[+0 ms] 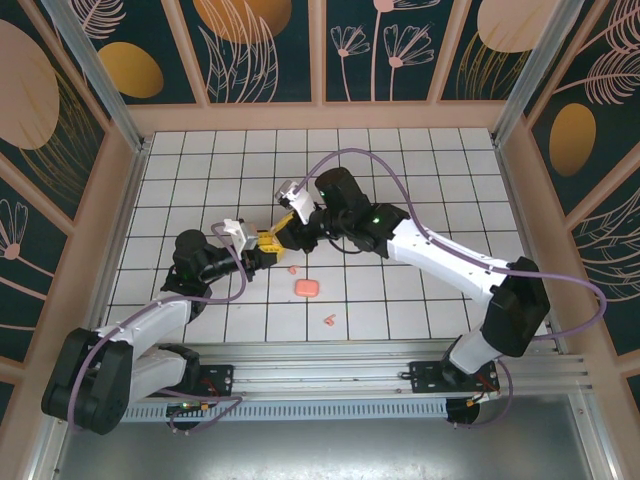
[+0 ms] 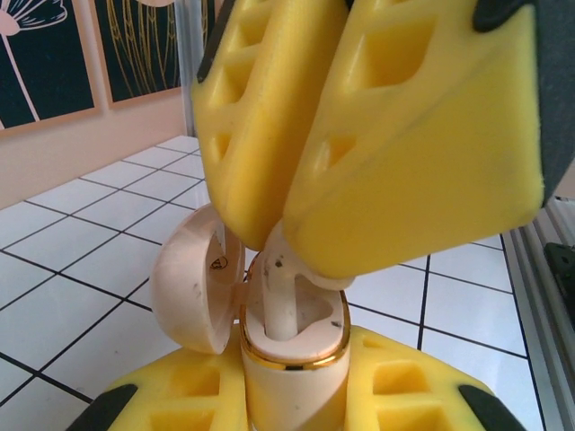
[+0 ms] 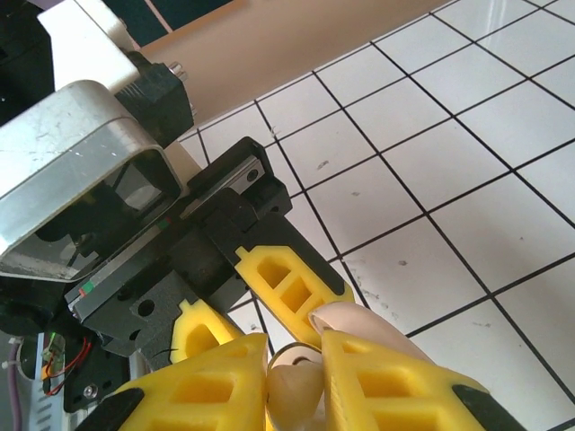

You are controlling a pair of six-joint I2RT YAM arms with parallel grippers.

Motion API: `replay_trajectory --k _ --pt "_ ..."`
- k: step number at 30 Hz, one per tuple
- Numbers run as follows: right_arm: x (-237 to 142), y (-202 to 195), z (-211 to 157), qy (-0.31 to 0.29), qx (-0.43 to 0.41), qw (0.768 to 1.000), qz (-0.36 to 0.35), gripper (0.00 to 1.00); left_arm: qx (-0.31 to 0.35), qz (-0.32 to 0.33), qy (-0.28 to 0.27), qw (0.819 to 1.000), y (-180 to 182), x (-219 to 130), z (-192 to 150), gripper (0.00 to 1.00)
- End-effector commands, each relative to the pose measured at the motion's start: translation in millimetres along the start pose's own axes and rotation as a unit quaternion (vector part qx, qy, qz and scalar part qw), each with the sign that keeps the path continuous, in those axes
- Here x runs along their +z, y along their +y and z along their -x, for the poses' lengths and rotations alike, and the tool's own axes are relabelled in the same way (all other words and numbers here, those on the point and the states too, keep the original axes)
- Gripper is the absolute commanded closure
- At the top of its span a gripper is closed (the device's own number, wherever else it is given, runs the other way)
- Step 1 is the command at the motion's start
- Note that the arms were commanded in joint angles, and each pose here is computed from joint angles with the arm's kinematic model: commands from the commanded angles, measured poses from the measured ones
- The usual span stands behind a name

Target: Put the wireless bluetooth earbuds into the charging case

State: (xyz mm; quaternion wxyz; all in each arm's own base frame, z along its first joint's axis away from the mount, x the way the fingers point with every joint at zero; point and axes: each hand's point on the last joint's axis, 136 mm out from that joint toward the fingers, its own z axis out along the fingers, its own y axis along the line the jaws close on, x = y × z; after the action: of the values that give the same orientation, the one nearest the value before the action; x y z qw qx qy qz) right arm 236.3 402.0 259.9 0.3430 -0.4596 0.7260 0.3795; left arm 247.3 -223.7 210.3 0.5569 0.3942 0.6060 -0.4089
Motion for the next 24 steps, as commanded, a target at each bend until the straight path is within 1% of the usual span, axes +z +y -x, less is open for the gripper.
replay_trajectory --k 1,10,19,24 --pt "5 -18 -23 0.053 -0.003 0.998 -0.019 0.78 0.091 -0.05 -0.053 0.993 -21 -3 46 0.83" --pt "1 -12 -26 0.082 -0.047 0.996 0.001 0.77 0.102 -0.062 -0.051 0.992 -27 -4 49 0.82" --pt "-4 -9 -17 0.081 -0.127 0.988 0.017 0.76 0.099 -0.084 -0.043 0.991 -33 -1 49 0.82" --pt "-5 -19 -9 0.081 -0.135 0.987 0.01 0.76 0.097 -0.089 -0.041 0.99 -35 -1 49 0.82"
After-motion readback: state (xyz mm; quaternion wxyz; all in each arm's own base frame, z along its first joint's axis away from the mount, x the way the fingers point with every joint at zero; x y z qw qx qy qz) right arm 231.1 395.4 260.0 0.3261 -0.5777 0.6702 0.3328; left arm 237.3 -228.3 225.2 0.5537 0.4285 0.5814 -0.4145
